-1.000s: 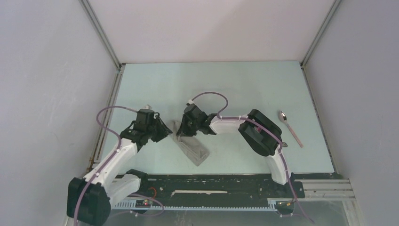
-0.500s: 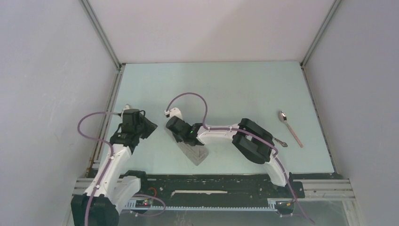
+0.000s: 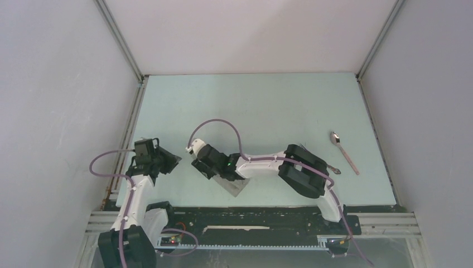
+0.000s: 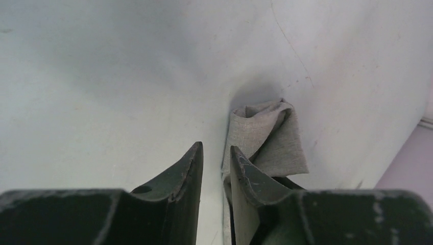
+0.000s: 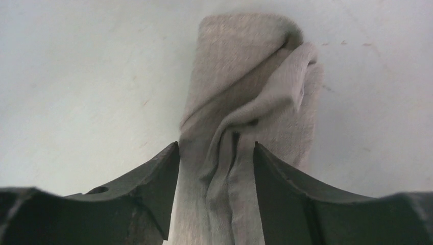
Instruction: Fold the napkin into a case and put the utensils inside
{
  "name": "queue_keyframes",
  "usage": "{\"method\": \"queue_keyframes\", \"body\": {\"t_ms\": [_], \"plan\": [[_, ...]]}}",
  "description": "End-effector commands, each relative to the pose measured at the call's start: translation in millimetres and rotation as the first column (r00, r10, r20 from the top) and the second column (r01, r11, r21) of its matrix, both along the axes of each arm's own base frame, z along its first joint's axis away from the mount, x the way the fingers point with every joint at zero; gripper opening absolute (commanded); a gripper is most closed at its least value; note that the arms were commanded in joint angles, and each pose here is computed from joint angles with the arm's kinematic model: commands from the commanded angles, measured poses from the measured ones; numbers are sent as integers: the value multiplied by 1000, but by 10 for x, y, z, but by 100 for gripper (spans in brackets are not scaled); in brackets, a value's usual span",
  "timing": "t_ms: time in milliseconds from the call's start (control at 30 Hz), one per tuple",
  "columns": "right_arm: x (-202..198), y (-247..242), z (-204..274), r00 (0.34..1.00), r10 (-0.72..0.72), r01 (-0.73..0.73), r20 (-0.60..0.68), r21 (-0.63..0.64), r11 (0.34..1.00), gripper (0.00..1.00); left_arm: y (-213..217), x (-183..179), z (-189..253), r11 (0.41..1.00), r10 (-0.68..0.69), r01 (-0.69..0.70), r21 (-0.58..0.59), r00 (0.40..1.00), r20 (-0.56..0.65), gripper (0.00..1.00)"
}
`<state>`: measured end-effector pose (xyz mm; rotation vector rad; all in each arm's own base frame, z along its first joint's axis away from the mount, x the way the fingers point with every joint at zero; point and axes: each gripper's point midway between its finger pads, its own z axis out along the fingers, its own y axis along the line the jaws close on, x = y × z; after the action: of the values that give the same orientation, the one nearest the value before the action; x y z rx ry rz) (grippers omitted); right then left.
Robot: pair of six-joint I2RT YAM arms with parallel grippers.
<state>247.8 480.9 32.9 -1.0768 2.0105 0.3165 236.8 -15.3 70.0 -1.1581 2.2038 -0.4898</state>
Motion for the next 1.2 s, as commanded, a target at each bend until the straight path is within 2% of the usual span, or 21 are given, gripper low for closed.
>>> {"method": "queue_keyframes", "body": {"t_ms": [0, 167, 267, 433, 567, 700, 900, 1033, 1167], "plan": [[-202, 223, 680, 978, 141, -86, -152, 320, 943, 65, -173, 103, 57, 992, -100, 104, -67, 993, 62, 31], [-159, 219, 912, 948, 180, -43, -262, 457, 888, 69, -284, 66, -25, 979, -173, 178, -101, 984, 51, 29], [-55, 195, 896, 936, 166, 5, -310, 485, 875, 71, -310, 27, -68, 977, -176, 182, -112, 983, 57, 28], [157, 68, 844, 929, 78, 111, -362, 475, 873, 74, -347, -15, -67, 976, -185, 192, -103, 980, 74, 28], [217, -22, 904, 916, 22, 183, -400, 468, 865, 74, -395, -19, -56, 975, -217, 219, -42, 974, 65, 29], [100, -3, 976, 907, 53, 168, -417, 474, 864, 74, -529, 0, -40, 961, -276, 276, 12, 960, 52, 41], [-48, -7, 1264, 901, 119, 134, -417, 529, 838, 74, -503, 35, -18, 956, -286, 282, 75, 957, 43, 43], [97, -125, 1238, 909, 36, 197, -414, 504, 841, 73, -495, 50, -2, 957, -282, 277, 82, 958, 45, 44], [322, -254, 990, 875, -44, 298, -482, 464, 835, 70, -519, 63, 25, 954, -292, 288, 79, 955, 51, 46]]}}
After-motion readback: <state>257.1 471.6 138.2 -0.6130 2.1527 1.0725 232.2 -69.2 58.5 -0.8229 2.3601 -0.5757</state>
